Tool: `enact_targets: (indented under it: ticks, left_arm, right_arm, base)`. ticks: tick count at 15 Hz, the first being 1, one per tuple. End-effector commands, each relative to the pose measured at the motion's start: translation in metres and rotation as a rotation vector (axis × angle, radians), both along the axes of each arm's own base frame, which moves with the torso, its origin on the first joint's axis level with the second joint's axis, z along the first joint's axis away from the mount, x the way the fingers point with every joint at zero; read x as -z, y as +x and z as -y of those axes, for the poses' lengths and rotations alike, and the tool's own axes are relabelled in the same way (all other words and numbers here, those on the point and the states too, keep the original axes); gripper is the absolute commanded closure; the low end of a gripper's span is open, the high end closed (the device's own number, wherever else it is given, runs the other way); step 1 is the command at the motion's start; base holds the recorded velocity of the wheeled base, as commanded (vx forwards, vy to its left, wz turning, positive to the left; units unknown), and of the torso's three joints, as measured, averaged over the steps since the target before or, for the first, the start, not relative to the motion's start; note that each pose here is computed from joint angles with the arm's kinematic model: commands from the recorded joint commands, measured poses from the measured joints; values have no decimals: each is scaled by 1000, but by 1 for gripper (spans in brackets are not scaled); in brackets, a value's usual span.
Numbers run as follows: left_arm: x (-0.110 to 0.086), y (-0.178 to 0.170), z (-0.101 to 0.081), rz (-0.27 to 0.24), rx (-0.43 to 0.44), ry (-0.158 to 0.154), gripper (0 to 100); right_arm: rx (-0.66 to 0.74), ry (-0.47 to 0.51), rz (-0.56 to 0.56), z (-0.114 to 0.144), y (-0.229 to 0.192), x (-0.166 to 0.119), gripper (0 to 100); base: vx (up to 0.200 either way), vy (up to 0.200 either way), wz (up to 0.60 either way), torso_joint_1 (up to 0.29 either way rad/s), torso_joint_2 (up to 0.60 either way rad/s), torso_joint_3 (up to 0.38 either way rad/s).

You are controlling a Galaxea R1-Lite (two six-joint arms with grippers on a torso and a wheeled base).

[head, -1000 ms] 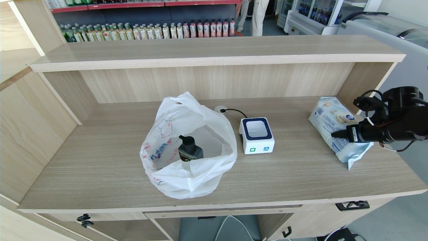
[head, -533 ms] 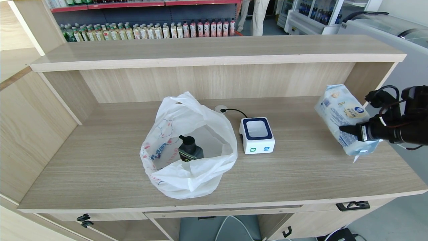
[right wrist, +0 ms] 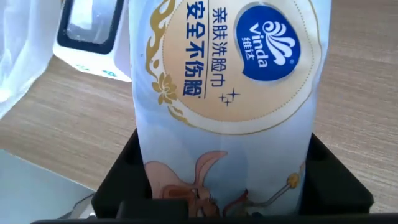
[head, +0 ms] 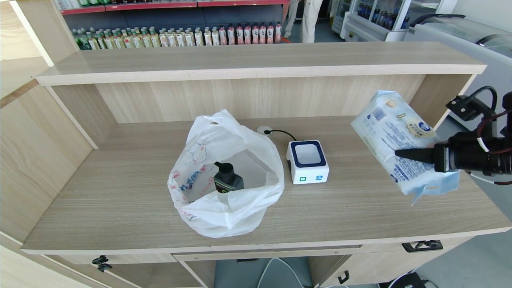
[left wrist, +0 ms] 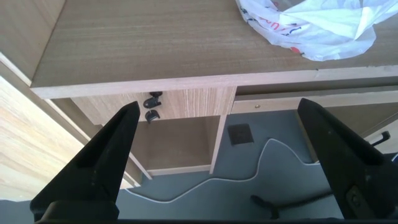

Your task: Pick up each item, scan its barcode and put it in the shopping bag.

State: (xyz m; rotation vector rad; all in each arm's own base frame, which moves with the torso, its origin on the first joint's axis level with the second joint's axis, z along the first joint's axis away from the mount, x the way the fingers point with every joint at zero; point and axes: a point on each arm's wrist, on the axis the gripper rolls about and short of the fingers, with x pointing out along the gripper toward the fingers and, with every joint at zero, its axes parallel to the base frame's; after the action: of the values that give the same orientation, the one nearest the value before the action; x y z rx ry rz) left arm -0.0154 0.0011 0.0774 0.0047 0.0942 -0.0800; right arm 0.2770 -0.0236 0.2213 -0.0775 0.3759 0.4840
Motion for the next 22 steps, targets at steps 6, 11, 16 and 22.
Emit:
enact_targets:
  ticks: [6, 11, 16, 22]
  left_arm:
    - [0, 0, 0, 1, 0, 0, 0]
    - [0, 0, 0, 1, 0, 0, 0]
    - [0, 0, 0, 1, 0, 0, 0]
    - [0, 0, 0, 1, 0, 0, 0]
  right_arm:
    - [-326, -58, 288, -21, -86, -35, 100]
    - [-401, -43, 328, -27, -113, -51, 100]
    - [-449, -55, 208, -45, -193, -37, 100]
    - [-519, -78, 122, -60, -216, -50, 100]
  base:
    - [0, 0, 0, 0, 0, 0]
    - [0, 0, 0, 0, 0, 0]
    - [0, 0, 0, 0, 0, 0]
    - [0, 0, 0, 0, 0, 0]
